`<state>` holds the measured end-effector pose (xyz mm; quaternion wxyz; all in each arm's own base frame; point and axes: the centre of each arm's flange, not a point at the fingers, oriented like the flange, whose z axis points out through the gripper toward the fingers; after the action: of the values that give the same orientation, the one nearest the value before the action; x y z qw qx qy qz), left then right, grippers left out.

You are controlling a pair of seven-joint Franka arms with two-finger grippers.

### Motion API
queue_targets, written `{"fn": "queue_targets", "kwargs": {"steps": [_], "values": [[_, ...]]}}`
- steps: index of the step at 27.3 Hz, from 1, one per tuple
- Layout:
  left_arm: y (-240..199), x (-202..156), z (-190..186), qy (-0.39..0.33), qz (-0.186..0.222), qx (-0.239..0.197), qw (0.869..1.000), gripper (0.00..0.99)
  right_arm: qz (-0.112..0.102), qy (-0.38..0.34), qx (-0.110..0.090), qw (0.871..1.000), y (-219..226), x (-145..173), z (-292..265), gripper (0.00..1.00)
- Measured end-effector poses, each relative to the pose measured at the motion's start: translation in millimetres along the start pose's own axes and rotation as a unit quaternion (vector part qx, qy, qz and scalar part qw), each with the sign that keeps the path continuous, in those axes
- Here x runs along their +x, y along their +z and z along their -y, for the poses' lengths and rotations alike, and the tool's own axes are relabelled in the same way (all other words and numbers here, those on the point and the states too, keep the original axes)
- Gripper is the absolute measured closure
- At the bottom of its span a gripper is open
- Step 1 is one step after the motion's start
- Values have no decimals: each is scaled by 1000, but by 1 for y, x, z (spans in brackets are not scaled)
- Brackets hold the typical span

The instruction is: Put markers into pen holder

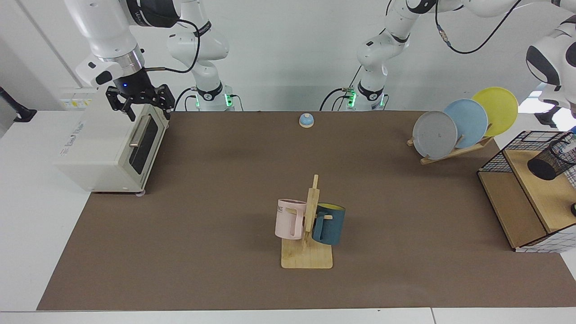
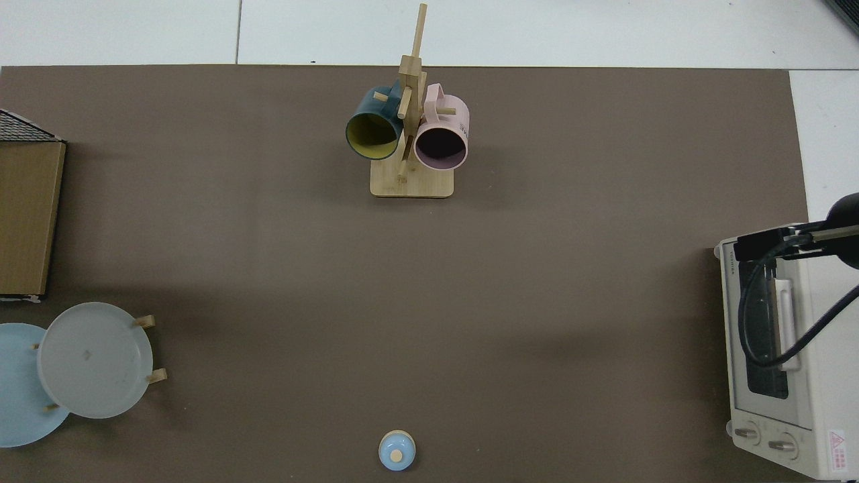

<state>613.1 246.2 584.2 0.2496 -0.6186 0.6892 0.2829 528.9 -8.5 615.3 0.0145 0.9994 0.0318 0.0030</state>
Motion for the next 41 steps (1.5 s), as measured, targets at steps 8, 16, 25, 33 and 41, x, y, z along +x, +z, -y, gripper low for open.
{"fn": "queue_targets", "kwargs": {"steps": [8,16,25,33,41], "values": [[11,11,-2,-5,-5,-14,1000,819,0,0,0,1000,0,0,0,0],[18,18,-3,-15,-8,-20,1000,753,0,1,0,1000,0,0,0,0],[18,29,-4,-86,-57,-29,994,207,0,1,0,1000,0,0,0,0],[-7,86,4,-202,-166,-84,962,0,0,1,0,1000,0,0,0,0],[-63,165,23,-326,-276,-142,893,0,0,3,0,1000,0,0,-1,0]]}}
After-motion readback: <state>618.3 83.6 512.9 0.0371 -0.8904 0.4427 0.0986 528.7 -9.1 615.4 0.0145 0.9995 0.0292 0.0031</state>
